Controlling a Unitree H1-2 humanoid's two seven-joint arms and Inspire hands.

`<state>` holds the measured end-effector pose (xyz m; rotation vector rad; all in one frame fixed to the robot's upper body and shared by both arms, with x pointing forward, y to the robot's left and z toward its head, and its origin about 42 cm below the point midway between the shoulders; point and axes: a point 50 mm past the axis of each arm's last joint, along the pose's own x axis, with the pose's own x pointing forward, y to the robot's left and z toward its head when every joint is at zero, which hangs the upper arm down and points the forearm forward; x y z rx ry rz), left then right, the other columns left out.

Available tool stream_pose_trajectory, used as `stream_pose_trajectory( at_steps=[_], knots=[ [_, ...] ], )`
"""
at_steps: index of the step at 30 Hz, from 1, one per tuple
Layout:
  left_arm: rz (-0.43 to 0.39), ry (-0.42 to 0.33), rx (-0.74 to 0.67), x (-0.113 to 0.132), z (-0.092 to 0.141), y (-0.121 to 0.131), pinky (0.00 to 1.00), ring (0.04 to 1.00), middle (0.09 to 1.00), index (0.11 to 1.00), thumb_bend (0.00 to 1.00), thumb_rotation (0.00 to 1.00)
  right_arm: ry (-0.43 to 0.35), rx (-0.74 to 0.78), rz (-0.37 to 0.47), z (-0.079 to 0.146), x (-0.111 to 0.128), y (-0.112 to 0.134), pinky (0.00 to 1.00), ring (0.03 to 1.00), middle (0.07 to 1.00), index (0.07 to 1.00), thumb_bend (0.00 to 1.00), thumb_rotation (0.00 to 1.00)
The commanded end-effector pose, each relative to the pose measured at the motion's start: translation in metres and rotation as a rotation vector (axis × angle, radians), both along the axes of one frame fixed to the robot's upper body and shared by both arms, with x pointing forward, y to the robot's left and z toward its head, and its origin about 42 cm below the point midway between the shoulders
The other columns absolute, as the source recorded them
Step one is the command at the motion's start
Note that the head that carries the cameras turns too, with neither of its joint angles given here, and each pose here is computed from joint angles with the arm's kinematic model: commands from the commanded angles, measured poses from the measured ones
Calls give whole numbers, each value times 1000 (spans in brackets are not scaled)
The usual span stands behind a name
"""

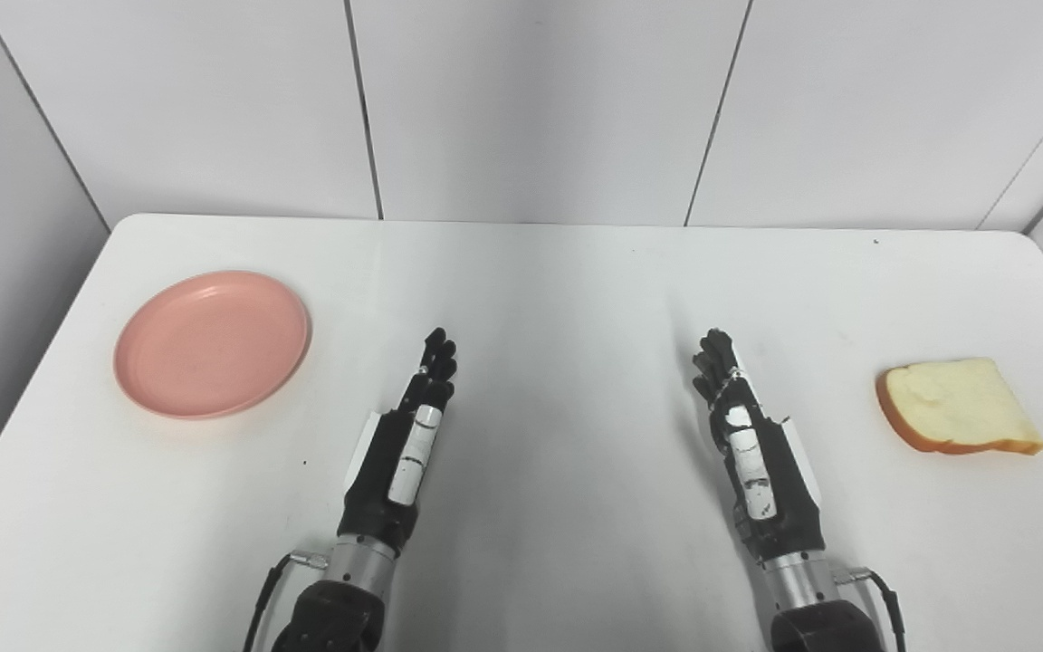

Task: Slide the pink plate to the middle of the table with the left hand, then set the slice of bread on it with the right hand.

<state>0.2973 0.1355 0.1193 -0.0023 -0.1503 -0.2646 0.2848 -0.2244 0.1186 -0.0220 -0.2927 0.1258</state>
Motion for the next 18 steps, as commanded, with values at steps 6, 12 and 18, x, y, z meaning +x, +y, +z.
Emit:
stream_pose_trajectory(
  at_steps=[6,12,18],
  knots=[
    [-12,-70,3,-1,12,0,1000,1000,1000,1000,722,1000,-59,10,-5,10,-1,2,1000,988,989,982,702,1000],
    [9,-79,-11,3,12,-2,1000,1000,1000,1000,704,1000,-53,18,-10,8,1,1,1000,987,988,984,711,1000],
    [-15,-67,-13,1,11,-3,1000,1000,1000,1000,718,1000,-56,11,-18,8,0,1,1000,988,987,982,719,1000]
  ],
)
